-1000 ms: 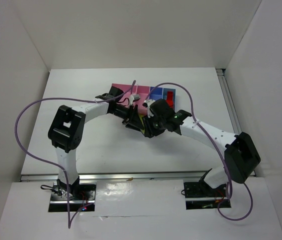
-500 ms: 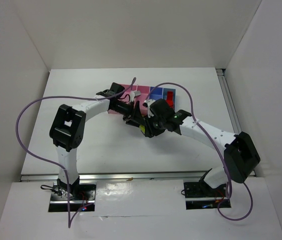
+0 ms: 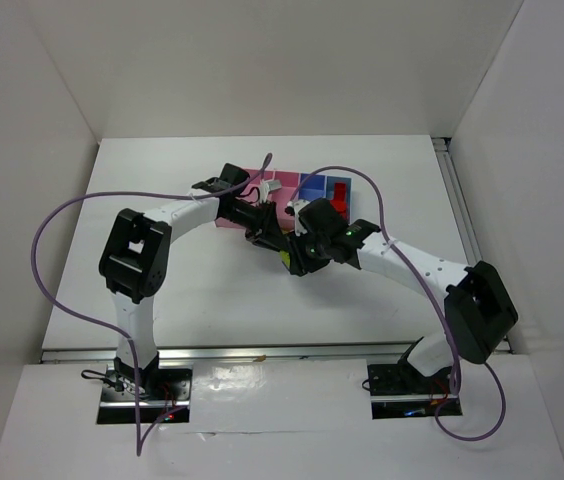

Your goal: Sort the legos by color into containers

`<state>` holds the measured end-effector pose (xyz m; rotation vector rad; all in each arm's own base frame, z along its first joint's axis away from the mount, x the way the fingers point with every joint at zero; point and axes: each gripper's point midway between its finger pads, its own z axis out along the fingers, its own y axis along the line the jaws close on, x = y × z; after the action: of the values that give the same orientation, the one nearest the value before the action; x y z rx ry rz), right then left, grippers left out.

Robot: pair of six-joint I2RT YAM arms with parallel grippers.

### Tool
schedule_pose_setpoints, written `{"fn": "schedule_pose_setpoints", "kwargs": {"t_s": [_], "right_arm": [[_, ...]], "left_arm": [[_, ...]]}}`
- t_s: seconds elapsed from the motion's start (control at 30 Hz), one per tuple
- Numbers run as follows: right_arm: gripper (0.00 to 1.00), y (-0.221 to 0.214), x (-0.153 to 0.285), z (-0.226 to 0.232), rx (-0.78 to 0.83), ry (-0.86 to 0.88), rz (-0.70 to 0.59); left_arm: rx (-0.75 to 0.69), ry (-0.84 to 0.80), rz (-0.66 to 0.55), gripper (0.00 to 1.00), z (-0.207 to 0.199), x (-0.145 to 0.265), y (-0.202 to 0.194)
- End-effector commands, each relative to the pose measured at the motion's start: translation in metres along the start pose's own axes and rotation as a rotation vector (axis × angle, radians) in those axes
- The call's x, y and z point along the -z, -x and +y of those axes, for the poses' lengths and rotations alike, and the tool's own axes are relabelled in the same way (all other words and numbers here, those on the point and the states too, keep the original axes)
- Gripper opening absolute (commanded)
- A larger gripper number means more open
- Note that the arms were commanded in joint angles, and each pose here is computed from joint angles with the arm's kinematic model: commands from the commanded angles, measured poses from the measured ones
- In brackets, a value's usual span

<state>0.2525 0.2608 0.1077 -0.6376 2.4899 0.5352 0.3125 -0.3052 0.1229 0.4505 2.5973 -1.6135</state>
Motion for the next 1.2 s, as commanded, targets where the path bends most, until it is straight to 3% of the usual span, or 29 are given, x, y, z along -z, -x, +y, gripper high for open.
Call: {"fn": "schedule_pose_setpoints", "kwargs": {"t_s": [0.0, 0.03, 0.07, 0.13, 0.3, 0.43, 0.7, 0.77, 0.93, 1.17], "right_arm": [[0.15, 0.008, -0.002, 0.000, 0.014, -0.005, -0.027], [0.15, 0.006, -0.005, -0.001, 0.013, -0.007, -0.019], [0.15, 0.007, -0.005, -0.003, 0.013, -0.019, -0.022], [0.20, 0.007, -0.005, -0.005, 0.012, -0.028, -0.024], [0.67, 0.002, -0.009, -0.009, -0.020, -0.052, -0.010], [0.82, 0.008, 0.001, -0.012, -0.027, -0.078, -0.049], [0.81, 0.020, 0.014, -0.016, -0.075, -0.070, -0.112], [0.76, 0.032, 0.027, -0.021, -0.134, -0.001, -0.189], [0.75, 0.053, 0.044, -0.028, -0.269, 0.198, -0.274], [0.78, 0.070, 0.043, -0.002, -0.371, 0.528, -0.256]], "left_arm": [[-0.039, -0.042, 0.008, 0.16, -0.014, 0.002, 0.004], [-0.039, -0.042, 0.008, 0.13, -0.014, 0.002, 0.004], [-0.031, -0.032, 0.009, 0.00, -0.012, 0.002, 0.003], [-0.023, -0.022, 0.010, 0.00, -0.007, 0.000, 0.003], [0.009, 0.013, 0.002, 0.00, 0.006, -0.001, 0.006], [0.020, 0.024, -0.011, 0.00, 0.011, 0.000, 0.008], [0.040, 0.021, -0.048, 0.00, 0.018, 0.013, 0.017], [0.046, 0.018, -0.056, 0.00, 0.022, 0.022, 0.018], [0.022, 0.010, -0.049, 0.00, 0.016, 0.031, 0.015], [-0.002, -0.017, -0.048, 0.00, 0.008, 0.038, 0.013]]}}
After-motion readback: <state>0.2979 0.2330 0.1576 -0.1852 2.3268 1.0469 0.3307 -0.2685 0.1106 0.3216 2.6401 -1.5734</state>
